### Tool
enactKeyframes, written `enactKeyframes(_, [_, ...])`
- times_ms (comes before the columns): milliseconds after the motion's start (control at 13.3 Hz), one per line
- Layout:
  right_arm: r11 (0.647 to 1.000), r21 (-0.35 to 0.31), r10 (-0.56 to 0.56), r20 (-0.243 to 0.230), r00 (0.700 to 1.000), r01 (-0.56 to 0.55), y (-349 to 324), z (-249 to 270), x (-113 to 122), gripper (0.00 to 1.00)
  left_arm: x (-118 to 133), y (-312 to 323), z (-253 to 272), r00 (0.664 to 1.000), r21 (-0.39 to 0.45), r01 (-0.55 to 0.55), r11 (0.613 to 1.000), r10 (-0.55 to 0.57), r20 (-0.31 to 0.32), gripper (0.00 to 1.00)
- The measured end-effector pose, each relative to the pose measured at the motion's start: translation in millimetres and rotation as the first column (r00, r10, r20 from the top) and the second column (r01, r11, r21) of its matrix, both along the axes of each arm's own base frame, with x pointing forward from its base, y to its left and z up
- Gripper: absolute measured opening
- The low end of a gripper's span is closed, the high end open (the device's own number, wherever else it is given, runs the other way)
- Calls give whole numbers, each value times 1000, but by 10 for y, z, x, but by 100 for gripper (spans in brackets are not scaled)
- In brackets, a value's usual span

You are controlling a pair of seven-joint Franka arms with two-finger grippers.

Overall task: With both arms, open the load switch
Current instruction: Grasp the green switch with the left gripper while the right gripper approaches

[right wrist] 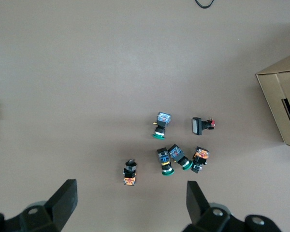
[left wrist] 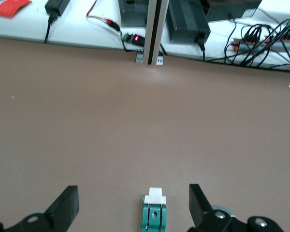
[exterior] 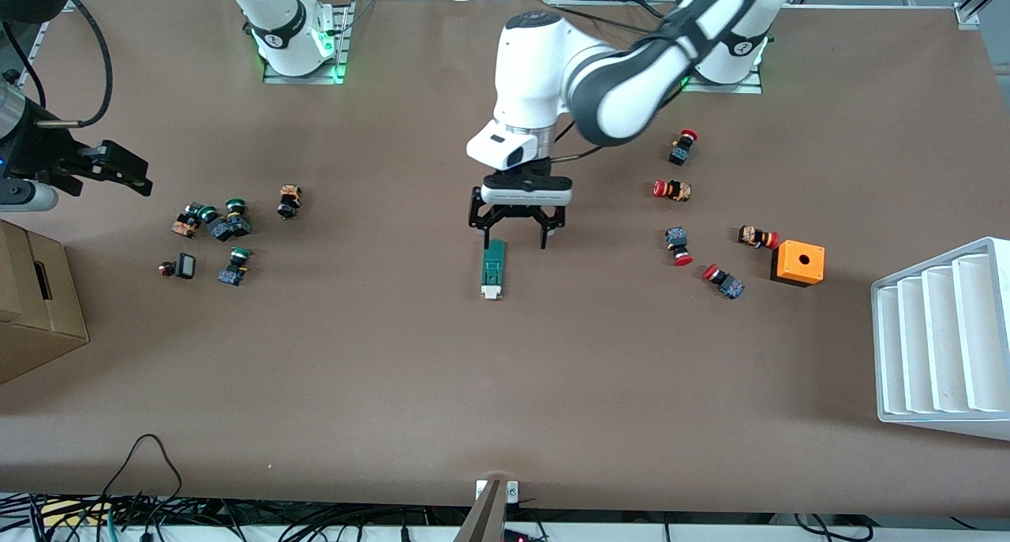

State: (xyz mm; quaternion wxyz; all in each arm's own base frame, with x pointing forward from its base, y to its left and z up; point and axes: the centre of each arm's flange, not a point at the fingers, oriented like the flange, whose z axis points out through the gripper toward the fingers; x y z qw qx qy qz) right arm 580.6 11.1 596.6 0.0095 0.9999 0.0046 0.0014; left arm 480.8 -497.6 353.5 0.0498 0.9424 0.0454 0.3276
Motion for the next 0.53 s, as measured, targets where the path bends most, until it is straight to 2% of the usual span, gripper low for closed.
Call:
enactKeyframes(151, [1000,0,-7,0,1000,7,-41,1,1,100,-234,-127,-430,996,-17,17,1000,-16,85,100])
enactKeyframes(528, [1000,-4,-17,-4,1000,17,-100,-20,8,100,-622,-251,-1276,977,30,32,999,-38,209,100])
